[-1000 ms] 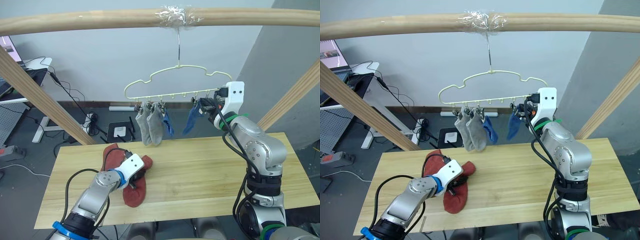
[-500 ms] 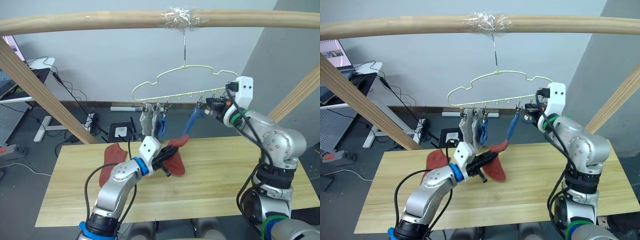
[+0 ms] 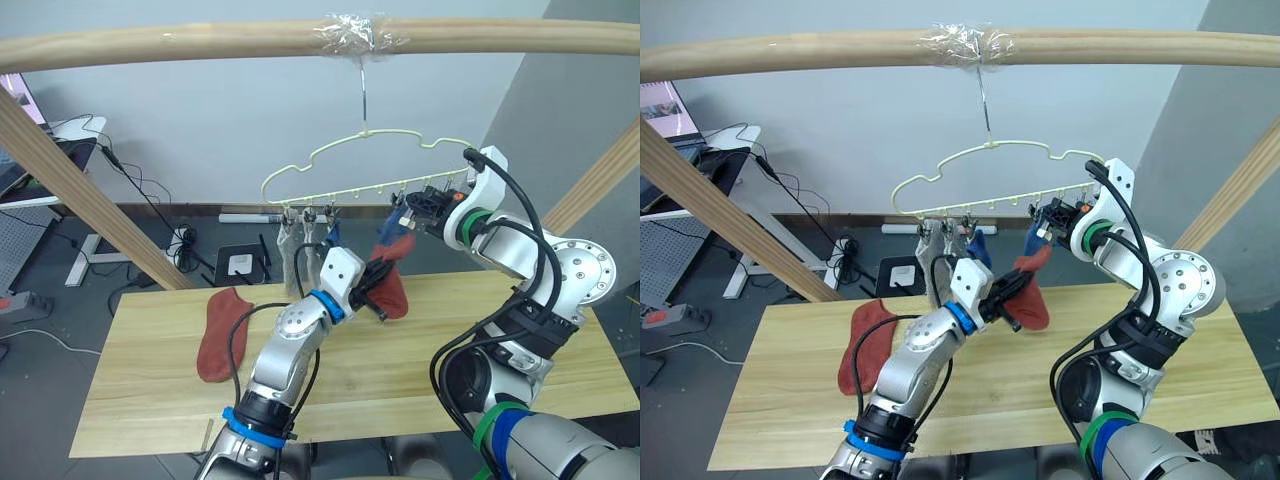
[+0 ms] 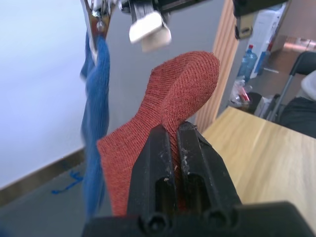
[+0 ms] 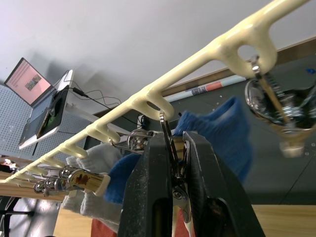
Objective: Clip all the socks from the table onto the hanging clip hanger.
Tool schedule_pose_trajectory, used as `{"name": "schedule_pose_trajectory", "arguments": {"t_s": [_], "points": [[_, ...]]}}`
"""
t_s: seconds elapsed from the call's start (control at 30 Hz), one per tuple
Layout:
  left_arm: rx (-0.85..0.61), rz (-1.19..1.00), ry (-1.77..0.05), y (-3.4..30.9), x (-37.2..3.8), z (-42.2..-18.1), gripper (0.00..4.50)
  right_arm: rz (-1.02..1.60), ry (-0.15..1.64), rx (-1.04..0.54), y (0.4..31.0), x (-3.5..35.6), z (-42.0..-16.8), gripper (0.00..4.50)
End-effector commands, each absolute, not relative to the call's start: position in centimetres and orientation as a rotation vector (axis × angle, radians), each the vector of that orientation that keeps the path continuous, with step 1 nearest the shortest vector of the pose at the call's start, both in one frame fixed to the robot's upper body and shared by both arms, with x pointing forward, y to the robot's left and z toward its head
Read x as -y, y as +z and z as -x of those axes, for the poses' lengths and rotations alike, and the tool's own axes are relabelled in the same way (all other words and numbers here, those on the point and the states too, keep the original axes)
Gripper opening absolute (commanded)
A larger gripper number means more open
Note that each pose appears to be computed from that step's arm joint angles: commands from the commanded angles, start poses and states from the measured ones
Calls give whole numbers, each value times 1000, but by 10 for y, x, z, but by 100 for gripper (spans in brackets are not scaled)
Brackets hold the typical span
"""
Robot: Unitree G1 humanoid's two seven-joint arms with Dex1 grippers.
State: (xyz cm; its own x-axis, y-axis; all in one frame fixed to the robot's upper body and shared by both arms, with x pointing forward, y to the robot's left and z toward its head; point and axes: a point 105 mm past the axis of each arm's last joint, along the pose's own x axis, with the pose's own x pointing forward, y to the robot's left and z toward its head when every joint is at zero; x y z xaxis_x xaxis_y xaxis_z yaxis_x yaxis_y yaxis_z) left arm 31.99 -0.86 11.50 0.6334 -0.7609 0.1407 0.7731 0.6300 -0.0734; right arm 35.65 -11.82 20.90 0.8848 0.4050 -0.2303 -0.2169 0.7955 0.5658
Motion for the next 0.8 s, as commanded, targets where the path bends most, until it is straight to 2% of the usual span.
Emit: {"name": "schedule_pose_trajectory", "arguments": {"t_s": [0.03, 0.3, 0.8], "points": [[177, 145, -872, 132, 12, -323, 1, -564, 308, -340, 211, 125, -355, 10], [204, 133, -865, 138, 5, -326, 1, -572, 294, -347, 209, 126, -355, 10], [214, 143, -845, 145, 0, -315, 1, -576, 274, -359, 207, 131, -357, 10]]}}
